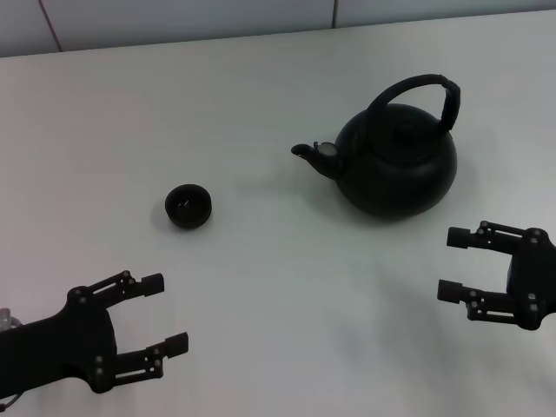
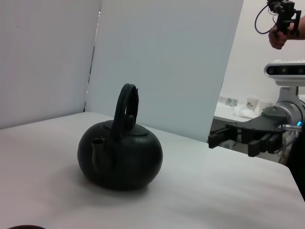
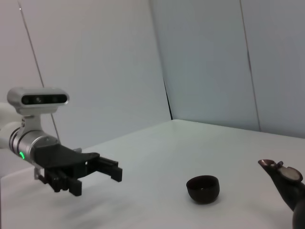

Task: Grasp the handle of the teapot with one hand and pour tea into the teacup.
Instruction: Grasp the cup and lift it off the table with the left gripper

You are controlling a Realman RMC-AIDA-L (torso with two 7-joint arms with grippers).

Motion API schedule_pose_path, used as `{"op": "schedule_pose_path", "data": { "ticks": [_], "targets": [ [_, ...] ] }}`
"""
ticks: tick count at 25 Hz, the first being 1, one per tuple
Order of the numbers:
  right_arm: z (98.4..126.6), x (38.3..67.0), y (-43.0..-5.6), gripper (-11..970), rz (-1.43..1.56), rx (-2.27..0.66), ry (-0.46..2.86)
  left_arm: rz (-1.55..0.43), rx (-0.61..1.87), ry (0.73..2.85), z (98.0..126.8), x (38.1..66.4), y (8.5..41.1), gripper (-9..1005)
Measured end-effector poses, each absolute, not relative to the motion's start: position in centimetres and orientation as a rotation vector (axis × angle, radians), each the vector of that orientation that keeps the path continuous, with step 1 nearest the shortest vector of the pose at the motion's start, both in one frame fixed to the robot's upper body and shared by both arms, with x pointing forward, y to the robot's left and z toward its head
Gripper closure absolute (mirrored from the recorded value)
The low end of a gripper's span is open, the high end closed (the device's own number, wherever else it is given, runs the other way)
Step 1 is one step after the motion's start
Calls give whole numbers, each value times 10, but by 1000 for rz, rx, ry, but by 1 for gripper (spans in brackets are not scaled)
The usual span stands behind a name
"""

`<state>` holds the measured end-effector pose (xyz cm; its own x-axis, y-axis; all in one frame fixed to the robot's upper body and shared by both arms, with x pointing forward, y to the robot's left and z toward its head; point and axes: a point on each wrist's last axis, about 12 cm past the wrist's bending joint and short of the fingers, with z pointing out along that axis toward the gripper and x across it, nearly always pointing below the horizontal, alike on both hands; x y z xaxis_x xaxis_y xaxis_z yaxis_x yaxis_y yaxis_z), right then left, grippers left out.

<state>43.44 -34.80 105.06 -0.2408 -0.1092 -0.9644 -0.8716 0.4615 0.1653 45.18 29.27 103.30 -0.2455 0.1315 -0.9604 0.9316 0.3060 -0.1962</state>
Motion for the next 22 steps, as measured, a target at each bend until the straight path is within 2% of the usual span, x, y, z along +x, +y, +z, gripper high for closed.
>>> {"op": "schedule_pose_path", "data": {
  "ticks": [10, 22],
  "targets": [
    [1050, 435, -347, 205, 921, -872, 1673, -1072, 994, 1656, 1045, 467, 297, 155],
    [1050, 435, -346, 206, 922, -873, 1672, -1095, 1026, 1678, 1043, 469, 291, 155]
  ]
}}
